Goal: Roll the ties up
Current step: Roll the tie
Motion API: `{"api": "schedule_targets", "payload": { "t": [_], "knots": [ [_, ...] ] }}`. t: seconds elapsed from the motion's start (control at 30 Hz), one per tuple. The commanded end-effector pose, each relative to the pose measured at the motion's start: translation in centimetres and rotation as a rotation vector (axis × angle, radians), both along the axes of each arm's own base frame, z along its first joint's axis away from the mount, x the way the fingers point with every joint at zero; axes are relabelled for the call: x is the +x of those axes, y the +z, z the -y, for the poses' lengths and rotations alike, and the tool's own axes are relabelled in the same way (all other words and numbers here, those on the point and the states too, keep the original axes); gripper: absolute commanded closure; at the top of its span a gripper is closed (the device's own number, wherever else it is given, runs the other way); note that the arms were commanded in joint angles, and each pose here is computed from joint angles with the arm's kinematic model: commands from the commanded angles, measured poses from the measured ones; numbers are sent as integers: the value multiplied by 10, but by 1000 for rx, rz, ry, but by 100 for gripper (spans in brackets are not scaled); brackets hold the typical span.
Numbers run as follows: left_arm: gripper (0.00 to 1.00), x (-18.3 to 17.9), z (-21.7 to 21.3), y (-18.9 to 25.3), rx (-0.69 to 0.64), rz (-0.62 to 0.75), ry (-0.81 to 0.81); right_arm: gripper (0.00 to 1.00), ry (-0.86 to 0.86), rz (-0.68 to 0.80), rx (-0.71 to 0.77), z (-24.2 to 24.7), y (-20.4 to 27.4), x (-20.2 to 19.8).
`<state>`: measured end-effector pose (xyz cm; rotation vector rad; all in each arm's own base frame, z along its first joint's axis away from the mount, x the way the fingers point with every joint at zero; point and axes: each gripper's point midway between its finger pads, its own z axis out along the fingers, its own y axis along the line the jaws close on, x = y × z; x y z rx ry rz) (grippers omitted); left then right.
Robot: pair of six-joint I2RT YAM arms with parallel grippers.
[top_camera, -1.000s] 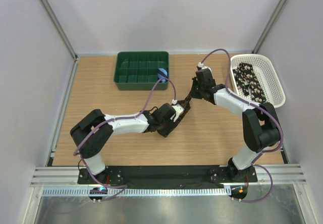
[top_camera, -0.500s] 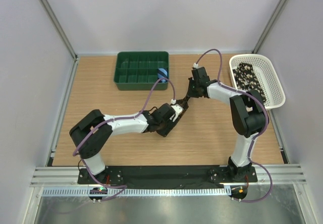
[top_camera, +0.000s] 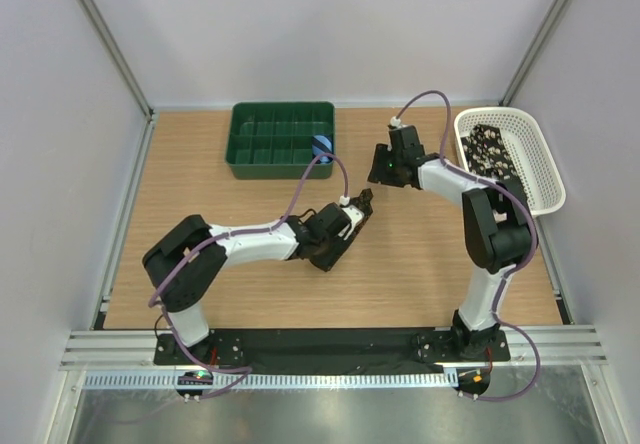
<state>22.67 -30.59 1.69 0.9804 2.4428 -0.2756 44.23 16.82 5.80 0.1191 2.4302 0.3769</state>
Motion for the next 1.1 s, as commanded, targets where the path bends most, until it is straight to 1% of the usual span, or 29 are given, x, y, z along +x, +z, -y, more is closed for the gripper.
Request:
{"api": "schedule_targets", "payload": {
  "t": [0.0,0.03,0.1,0.13,0.23,0.3,0.4,0.43,0.5,0.57,0.6,0.67,0.77,0.83,0.87,0.9,1.0,1.07],
  "knots": [
    [67,-15,-13,-17,76,-76,13,48,35,127,51,-2,57,-2],
    [67,-14,-15,-18,83,-74,18,47,54,143,69,-3,65,-7],
    [67,-13,-13,-20,89,-81,18,45,63,142,73,1,62,-25],
    [67,-15,-15,-21,101,-95,14,46,62,187,84,5,72,-38],
    [67,-16,-15,-20,118,-114,10,46,55,254,91,16,86,-62],
    [67,-15,-12,-17,119,-121,6,47,54,272,95,19,90,-73],
    [67,-21,-17,-19,159,-173,4,47,86,293,123,20,96,-95],
    [67,-20,-17,-15,167,-188,11,47,107,297,136,18,92,-105],
    [67,-21,-18,-18,163,-226,27,47,137,351,182,15,105,-120],
    [67,-21,-17,-20,147,-267,36,47,160,382,190,16,99,-133],
    [67,-23,-16,-21,140,-284,34,47,177,432,205,15,111,-141],
    [67,-23,-15,-21,145,-315,34,48,178,440,198,17,103,-150],
    [67,-25,-18,-26,157,-378,38,48,221,473,180,9,105,-164],
    [67,-27,-22,-31,175,-430,40,49,280,519,162,-3,109,-177],
    [67,-24,-20,-30,175,-433,40,50,299,534,157,-7,111,-181],
    [68,-27,-26,-35,201,-467,38,50,352,556,150,-18,113,-191],
    [69,-28,-30,-37,231,-503,33,53,401,579,117,-30,115,-200],
    [70,-30,-31,-37,252,-531,27,55,505,598,88,-52,114,-217]
  ]
}}
